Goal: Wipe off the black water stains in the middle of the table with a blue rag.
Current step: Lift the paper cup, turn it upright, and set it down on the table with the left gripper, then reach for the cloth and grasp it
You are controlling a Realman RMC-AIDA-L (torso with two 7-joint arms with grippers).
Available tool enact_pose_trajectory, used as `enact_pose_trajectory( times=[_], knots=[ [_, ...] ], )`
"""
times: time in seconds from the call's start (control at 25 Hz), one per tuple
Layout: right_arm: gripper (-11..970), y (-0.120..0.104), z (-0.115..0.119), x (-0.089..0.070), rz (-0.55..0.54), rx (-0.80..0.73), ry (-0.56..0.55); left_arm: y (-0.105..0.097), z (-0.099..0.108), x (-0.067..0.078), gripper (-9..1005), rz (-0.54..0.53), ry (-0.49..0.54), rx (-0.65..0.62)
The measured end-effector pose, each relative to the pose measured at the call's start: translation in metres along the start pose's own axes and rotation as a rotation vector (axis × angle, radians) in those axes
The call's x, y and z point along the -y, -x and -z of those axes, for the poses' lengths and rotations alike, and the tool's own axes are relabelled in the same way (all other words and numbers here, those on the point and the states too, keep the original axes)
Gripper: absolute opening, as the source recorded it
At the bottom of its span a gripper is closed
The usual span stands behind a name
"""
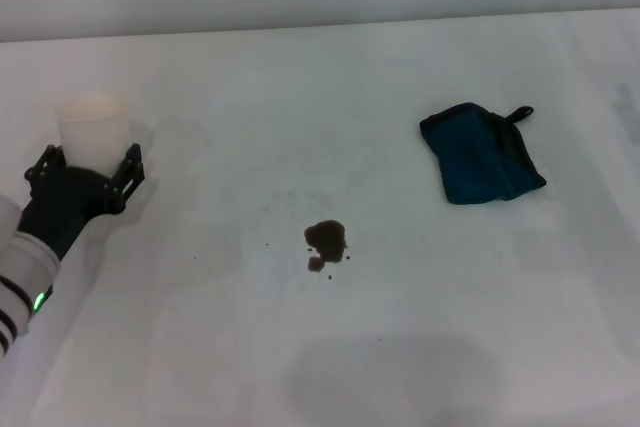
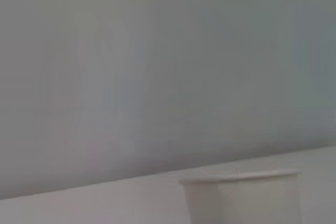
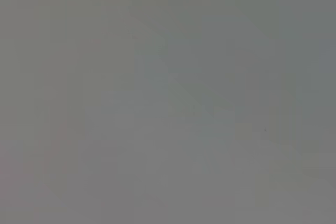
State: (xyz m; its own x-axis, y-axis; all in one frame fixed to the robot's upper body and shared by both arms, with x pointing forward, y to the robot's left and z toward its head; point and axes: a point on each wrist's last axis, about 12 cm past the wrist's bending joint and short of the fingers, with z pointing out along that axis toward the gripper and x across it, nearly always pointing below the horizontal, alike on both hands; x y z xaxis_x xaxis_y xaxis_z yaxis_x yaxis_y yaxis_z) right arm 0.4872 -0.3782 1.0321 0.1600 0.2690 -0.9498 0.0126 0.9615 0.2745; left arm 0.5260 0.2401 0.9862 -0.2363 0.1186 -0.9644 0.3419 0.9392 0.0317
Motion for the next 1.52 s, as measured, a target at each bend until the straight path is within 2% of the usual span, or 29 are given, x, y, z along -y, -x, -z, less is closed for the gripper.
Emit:
enact_pose_trajectory(
  times=[0.12, 0.6, 0.72, 0.96, 1.12, 1.4, 1.52],
  knots=[
    [841, 0.000, -0.001, -0.001, -0.001, 0.001, 0.003, -0.004, 0.002, 0.000, 732, -0.028, 0.008, -0.021],
    [842, 0.000, -0.003, -0.002, -0.002, 0.002, 0.011, -0.015, 0.011, 0.001, 735, 0.016, 0.036, -0.054],
    [842, 0.000, -0.001, -0.001, -0.012, 0.002, 0.007, -0.015, 0.013, 0.004, 783, 0.064, 0.052, -0.048],
    [841, 0.001, 0.000, 0.000, -0.026, 0.004, 0.008, -0.018, 0.015, 0.005, 880, 0.080, 0.059, -0.053],
    [841, 0.001, 0.003, 0.002, -0.029, 0.003, 0.008, -0.020, 0.020, 0.007, 886, 0.096, 0.063, -0.049],
    [842, 0.002, 0.004, 0.003, -0.052, -0.010, 0.034, -0.028, 0.039, 0.011, 888, 0.134, 0.080, -0.002],
    [841, 0.004, 0.000, 0.000, -0.060, -0.037, 0.091, -0.033, 0.048, 0.013, 888, 0.151, 0.087, -0.006]
  ],
)
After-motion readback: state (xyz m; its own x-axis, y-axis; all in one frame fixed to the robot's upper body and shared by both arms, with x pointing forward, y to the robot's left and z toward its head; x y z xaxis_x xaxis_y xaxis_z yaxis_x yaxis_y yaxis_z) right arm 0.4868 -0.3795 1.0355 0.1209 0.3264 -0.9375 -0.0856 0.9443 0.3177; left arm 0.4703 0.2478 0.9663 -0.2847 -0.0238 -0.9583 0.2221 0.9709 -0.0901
